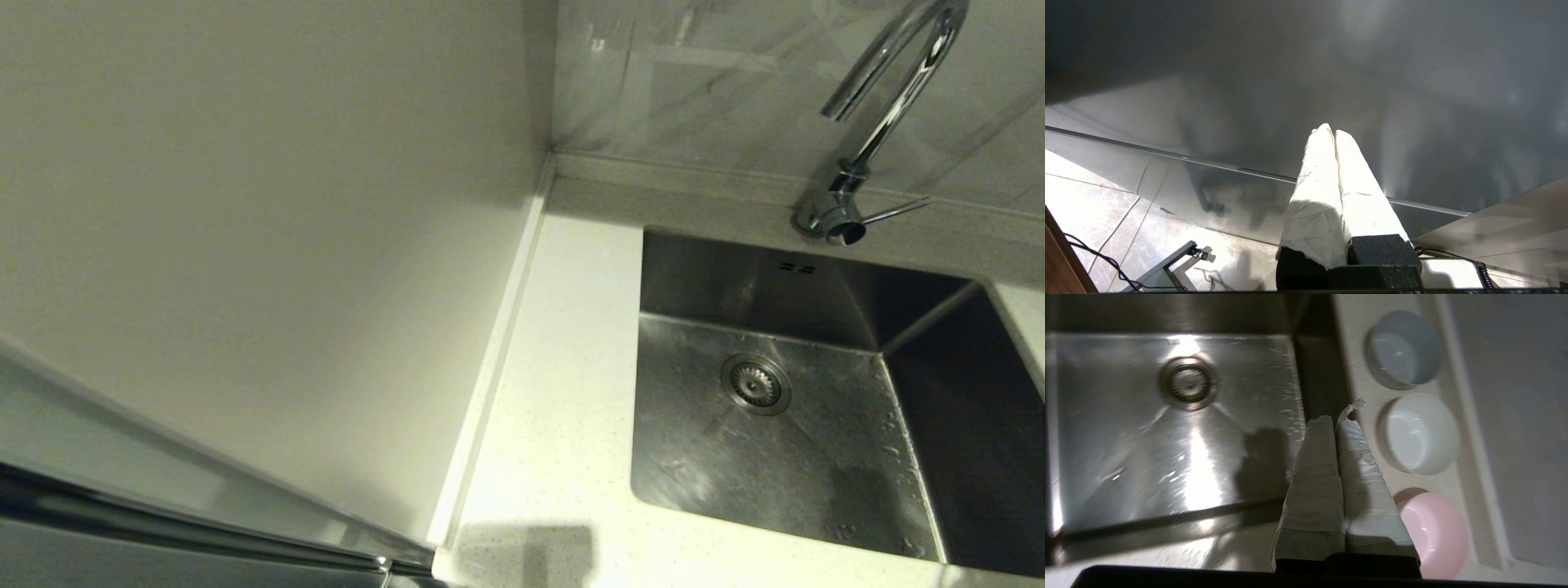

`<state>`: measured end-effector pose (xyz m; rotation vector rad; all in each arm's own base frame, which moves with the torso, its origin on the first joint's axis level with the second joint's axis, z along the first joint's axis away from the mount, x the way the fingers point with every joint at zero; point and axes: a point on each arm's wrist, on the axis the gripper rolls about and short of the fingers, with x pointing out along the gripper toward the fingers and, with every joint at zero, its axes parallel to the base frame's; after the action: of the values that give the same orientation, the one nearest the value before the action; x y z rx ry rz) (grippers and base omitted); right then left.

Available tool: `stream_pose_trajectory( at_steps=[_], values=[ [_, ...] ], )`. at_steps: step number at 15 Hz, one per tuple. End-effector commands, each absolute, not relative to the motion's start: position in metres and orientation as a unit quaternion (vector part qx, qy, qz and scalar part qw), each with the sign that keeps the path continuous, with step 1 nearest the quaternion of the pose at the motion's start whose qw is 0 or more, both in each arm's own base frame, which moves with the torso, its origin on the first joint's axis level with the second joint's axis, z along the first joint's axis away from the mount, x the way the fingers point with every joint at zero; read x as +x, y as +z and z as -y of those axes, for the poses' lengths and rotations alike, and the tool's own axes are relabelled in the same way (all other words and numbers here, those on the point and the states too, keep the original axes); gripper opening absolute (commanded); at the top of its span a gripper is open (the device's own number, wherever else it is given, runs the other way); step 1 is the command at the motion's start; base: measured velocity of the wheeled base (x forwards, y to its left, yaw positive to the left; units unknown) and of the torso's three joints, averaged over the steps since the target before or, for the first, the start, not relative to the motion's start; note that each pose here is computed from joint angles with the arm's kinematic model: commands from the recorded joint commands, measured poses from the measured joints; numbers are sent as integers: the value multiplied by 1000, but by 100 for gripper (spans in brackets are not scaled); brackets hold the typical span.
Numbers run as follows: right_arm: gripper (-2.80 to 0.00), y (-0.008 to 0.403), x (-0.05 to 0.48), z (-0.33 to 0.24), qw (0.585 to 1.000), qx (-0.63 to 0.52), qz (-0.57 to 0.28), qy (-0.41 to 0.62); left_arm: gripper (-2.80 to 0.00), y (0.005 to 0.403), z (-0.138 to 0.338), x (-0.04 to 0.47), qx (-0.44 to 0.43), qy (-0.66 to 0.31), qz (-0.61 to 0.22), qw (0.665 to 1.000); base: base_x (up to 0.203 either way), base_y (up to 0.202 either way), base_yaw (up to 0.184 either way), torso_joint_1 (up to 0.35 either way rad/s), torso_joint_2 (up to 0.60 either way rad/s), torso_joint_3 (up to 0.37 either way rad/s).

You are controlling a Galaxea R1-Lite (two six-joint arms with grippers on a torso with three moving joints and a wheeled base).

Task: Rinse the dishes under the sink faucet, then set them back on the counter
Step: Put a bowl into the sink

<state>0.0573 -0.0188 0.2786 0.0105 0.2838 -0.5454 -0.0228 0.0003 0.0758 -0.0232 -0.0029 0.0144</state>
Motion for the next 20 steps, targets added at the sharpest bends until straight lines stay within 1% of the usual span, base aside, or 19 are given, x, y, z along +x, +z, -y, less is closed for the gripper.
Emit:
stream_pose_trajectory(
  at_steps=[1,2,3,6,8,11,18,20],
  values=[
    [-280,287,93,40,924,13,-184,-334,-280,76,0,-23,-12,7,4,1000,0,0,0,0,0,0],
    [-280,287,98,48,915,17,-196,-353,-280,76,0,-23,-12,8,4,1000,0,0,0,0,0,0],
    [-280,284,104,56,912,27,-211,-350,-280,76,0,-23,-12,8,3,1000,0,0,0,0,0,0],
    [-280,280,109,75,921,71,-235,-303,-280,76,0,-23,-12,8,3,1000,0,0,0,0,0,0],
    [-280,284,121,100,921,88,-255,-279,-280,76,0,-23,-12,8,3,1000,0,0,0,0,0,0],
    [-280,290,132,133,915,104,-278,-273,-280,76,0,-23,-12,7,3,1000,0,0,0,0,0,0],
    [-280,286,139,150,913,99,-290,-270,-280,76,0,-23,-12,7,3,1000,0,0,0,0,0,0],
    [-280,283,149,161,917,90,-277,-272,-280,76,0,-23,-12,8,4,1000,0,0,0,0,0,0]
  ],
)
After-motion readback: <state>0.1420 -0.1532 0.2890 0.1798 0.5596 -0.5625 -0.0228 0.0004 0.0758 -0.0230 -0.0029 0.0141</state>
